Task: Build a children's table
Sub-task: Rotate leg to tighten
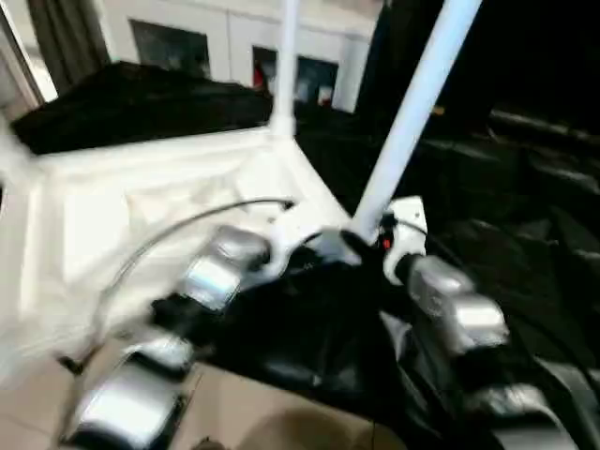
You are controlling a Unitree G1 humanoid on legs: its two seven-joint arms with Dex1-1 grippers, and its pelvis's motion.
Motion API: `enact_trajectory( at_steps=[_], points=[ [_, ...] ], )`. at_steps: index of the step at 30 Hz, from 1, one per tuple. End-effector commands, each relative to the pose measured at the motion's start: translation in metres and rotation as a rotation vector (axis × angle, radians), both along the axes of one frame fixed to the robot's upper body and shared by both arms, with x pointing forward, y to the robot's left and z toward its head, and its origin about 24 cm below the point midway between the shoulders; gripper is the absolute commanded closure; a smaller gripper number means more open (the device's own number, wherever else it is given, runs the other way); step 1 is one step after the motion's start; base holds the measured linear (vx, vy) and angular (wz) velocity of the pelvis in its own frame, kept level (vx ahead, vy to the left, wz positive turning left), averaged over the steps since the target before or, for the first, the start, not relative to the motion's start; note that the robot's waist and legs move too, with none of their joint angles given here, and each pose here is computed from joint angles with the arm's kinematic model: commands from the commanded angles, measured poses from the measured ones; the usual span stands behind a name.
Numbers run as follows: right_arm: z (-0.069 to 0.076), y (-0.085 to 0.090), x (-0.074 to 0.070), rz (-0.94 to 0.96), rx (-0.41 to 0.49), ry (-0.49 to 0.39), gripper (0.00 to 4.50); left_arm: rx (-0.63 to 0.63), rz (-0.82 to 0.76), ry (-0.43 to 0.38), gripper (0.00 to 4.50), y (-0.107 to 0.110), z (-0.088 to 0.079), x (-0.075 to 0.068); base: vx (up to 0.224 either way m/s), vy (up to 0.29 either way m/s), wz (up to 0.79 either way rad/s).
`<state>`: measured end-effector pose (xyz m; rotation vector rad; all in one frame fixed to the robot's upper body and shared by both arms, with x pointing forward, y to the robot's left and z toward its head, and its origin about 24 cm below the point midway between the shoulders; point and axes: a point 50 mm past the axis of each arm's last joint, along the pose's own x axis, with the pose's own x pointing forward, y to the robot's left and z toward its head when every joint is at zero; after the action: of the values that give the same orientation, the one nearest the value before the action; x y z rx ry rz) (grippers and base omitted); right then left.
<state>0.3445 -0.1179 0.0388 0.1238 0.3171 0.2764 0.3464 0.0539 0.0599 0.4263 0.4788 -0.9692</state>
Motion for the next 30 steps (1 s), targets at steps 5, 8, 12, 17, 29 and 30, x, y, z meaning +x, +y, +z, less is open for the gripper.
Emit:
enact_trajectory(
  at_steps=[5,8,12,17,29,30],
  points=[
    [-0.010,0.028,-0.005,0.058,0.037,0.031,1.17,0.011,-0.024,-0.019,4.50,-0.026,-0.002,-0.001,0.000,0.000,0.00],
    [-0.008,0.026,-0.005,0.083,0.048,0.018,0.97,0.028,-0.011,-0.031,4.50,-0.018,-0.001,0.002,0.000,0.000,0.00],
    [-0.003,0.013,-0.003,0.119,0.012,-0.031,0.59,0.030,-0.027,-0.041,4.50,-0.008,0.001,0.005,0.000,0.000,0.00],
    [0.014,-0.007,-0.015,0.329,0.003,-0.090,0.59,0.046,-0.069,-0.025,4.50,0.012,-0.001,0.005,0.000,0.000,0.00],
    [0.031,-0.044,-0.048,0.751,-0.195,-0.072,0.59,-0.037,-0.444,0.048,4.50,0.039,0.010,-0.022,0.000,0.000,0.00],
    [0.032,-0.046,-0.053,0.808,-0.214,-0.054,0.59,-0.027,-0.479,0.057,4.50,0.044,0.011,-0.026,0.000,0.000,0.00]
  ],
)
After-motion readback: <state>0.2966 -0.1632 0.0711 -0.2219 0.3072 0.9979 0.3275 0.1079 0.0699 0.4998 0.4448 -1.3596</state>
